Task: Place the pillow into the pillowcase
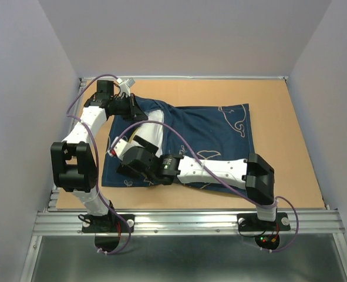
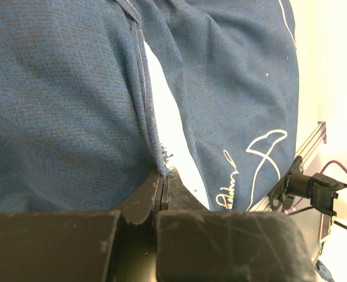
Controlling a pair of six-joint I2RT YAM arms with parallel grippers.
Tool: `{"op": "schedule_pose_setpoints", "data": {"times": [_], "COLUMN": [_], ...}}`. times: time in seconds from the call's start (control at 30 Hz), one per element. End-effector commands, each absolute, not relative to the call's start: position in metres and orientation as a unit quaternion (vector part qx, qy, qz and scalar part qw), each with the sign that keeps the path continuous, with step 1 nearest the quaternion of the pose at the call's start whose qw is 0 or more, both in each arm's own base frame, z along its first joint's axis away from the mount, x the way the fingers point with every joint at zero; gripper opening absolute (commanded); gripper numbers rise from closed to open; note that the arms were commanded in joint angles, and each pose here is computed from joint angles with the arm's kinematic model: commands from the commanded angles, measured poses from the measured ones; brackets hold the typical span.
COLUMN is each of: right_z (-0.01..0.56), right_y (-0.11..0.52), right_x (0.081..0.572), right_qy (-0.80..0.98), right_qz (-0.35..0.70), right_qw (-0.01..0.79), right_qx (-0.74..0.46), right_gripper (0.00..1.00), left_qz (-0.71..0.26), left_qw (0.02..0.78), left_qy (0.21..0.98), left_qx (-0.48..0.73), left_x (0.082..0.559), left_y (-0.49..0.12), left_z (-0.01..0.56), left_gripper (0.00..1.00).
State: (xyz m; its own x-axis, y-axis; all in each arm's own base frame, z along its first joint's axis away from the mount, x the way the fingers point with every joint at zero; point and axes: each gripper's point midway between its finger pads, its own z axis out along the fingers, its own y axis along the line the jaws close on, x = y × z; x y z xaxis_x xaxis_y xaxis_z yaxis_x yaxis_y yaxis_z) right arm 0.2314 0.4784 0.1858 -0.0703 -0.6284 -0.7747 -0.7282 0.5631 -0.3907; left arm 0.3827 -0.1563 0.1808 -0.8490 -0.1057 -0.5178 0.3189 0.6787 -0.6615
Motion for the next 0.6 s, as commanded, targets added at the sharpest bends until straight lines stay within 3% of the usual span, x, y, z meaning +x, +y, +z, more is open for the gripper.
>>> {"op": "schedule_pose_setpoints", "data": {"times": [0.0,0.2,0.57], "right_z": [0.212,0.188,0.146], "right_y": [0.492,0.49,0.462], "right_x": [0.209,0.215,0.275], "right_qy": [0.707,0.712,0.717], "right_qz": [0.069,0.033,-0.05], "right_qw": [0.532,0.524,0.519], "right_qx": [-0.462,-0.466,-0.462], "right_gripper": [1.0,1.0,1.0], "left_qz": [-0.423,-0.426,-0.44], "left_qw": [0.291,0.288,0.281], "left_qy": [0.854,0.854,0.847], "left_qx": [0.085,0.086,0.099], "left_x": [0.373,0.371,0.361], "left_y": [-0.164,-0.164,-0.168], "left_z": [0.212,0.211,0.216], "left_gripper": [0.0,0.0,0.0]}}
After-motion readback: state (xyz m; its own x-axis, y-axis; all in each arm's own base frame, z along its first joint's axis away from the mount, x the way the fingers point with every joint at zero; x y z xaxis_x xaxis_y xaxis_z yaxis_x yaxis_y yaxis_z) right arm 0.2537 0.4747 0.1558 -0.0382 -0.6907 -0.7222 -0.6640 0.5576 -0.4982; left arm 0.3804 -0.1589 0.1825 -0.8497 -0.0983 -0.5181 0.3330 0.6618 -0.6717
